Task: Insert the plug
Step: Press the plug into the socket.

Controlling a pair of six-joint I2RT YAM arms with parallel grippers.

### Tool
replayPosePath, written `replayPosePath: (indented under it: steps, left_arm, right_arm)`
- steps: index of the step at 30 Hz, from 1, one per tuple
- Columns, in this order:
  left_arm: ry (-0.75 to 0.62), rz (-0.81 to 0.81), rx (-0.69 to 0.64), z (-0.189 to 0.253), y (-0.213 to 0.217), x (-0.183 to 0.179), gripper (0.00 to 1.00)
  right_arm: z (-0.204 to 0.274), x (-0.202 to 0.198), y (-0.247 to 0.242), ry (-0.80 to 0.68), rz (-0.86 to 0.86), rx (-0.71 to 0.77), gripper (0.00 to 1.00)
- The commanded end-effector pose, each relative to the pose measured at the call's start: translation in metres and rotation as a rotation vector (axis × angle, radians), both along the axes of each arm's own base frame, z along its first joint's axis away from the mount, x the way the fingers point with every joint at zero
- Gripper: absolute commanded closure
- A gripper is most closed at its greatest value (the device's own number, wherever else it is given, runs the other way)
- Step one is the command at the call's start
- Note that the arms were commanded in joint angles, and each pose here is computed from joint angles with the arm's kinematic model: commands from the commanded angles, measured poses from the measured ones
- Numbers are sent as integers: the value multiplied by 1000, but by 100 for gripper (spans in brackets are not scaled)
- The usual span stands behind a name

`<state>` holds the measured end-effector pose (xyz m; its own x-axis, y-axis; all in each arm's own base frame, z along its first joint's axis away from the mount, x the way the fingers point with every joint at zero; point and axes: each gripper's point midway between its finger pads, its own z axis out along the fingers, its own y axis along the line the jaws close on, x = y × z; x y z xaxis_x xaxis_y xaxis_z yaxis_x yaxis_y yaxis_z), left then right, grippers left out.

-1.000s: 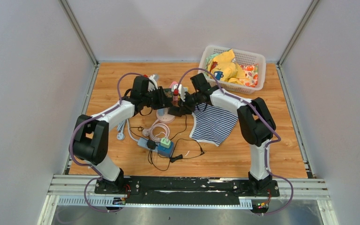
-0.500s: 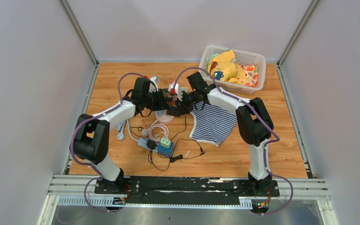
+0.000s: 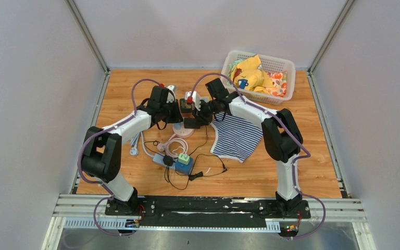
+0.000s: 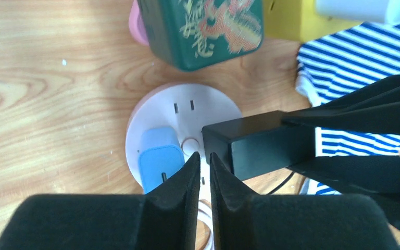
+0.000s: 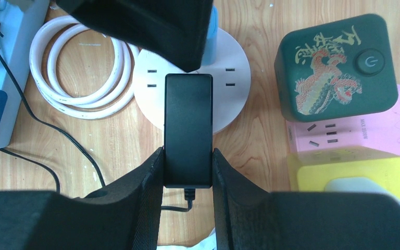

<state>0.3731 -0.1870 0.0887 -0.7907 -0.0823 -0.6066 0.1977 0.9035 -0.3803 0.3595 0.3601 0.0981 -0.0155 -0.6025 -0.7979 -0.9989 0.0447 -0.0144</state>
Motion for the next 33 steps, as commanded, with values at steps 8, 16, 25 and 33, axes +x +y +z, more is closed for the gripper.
replayPosePath:
  steps: [8,16,25,33]
  left_arm:
    - [141,8,122,-50,21,-33,84]
    - [76,78,22,-3,12,-23,77]
    - [-56,108,-75,48,6,-14,74]
    - [-69,27,-182,41,-20,-6,77]
  right_arm:
    - [-18,-11,4,90,-13,-22,88]
    - [-13,-11,3,75,-17,-29,90]
    - [-17,-14,1,86,-23,-49,90]
    - [-14,-13,0,81,-30,-52,89]
